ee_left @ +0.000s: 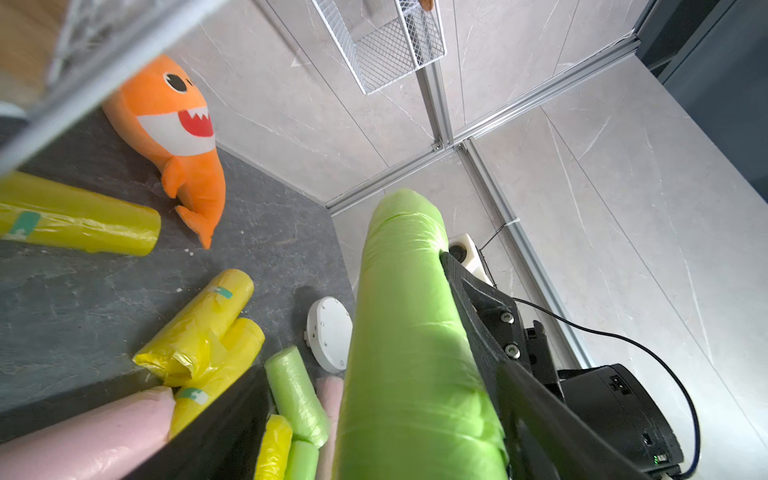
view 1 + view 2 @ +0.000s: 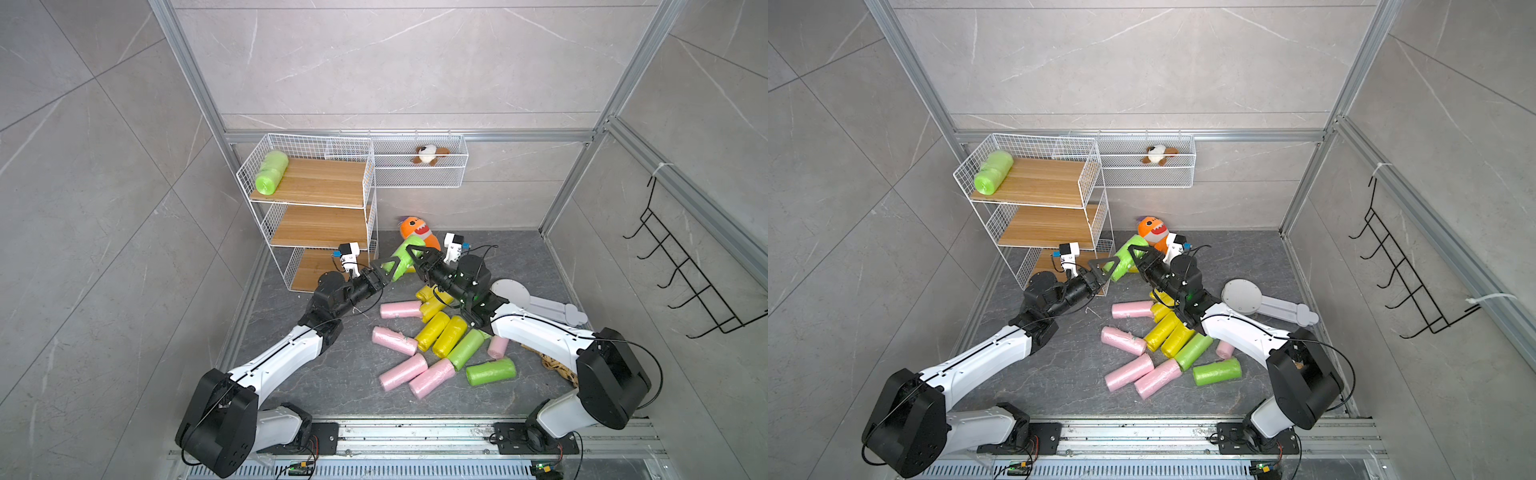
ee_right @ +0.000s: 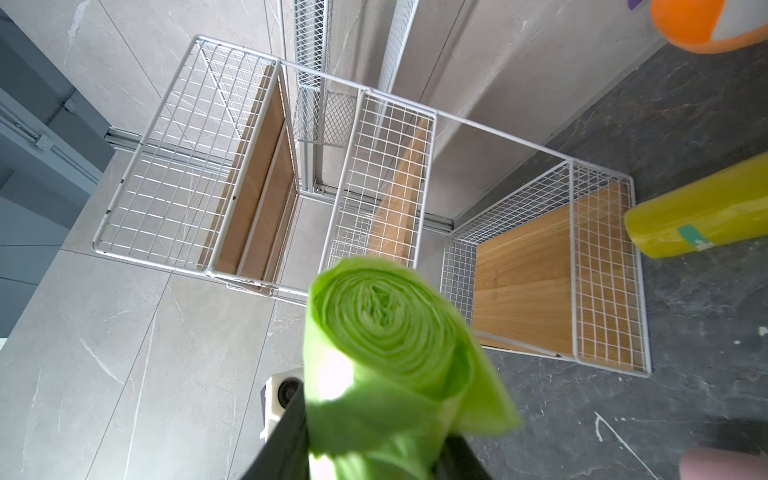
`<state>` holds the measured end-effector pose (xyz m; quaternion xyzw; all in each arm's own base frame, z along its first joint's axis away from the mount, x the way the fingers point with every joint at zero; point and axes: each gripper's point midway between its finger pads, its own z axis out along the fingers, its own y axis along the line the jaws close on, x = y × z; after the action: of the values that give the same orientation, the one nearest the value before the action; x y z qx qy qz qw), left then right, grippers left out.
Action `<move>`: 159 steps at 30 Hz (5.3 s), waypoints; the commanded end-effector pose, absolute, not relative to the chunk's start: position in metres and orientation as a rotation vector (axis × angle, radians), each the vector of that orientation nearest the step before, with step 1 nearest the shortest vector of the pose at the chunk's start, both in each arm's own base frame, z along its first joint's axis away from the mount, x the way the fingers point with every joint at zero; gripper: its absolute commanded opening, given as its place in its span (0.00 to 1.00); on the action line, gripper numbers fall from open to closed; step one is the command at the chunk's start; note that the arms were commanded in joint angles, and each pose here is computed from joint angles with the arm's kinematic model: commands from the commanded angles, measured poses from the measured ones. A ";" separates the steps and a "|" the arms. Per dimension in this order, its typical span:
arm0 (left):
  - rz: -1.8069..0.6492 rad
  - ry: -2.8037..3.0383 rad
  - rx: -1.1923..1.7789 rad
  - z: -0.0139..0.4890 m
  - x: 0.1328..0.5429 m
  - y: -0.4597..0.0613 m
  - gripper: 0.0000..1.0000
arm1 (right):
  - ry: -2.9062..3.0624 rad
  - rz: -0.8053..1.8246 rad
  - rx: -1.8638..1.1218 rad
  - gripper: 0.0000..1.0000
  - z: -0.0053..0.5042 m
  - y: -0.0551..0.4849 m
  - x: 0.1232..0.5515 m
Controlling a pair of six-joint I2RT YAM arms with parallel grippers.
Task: Sort the rolls of trash bags by color and place them on the shelf
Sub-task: Place the roll of trash bags on the shelf, then pick up the roll of trash bags from the center of the board.
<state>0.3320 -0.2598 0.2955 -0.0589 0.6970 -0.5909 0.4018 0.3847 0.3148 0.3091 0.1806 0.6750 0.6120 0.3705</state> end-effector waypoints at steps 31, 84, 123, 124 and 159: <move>-1.245 1.733 0.098 0.363 0.306 -0.242 0.00 | 1.719 1.373 0.292 1.00 0.329 0.269 0.336; 0.103 1.682 0.041 0.524 0.468 -0.016 0.05 | 1.806 0.987 -0.053 1.00 0.309 0.232 0.292; 0.223 1.670 -0.003 0.528 0.452 0.003 0.59 | 1.877 0.976 -0.042 1.00 0.294 0.236 0.298; 0.198 1.660 -0.002 0.533 0.449 0.001 0.60 | 1.890 0.962 -0.044 1.00 0.293 0.235 0.297; -0.951 1.935 -0.024 0.288 0.257 -0.117 0.69 | 2.678 -0.180 -0.232 0.93 0.107 0.083 0.346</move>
<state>0.2603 -0.1069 0.2644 -0.0359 0.8213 -0.3531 0.4467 0.3478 0.0929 0.1115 -0.0444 0.9670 -0.0321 0.2487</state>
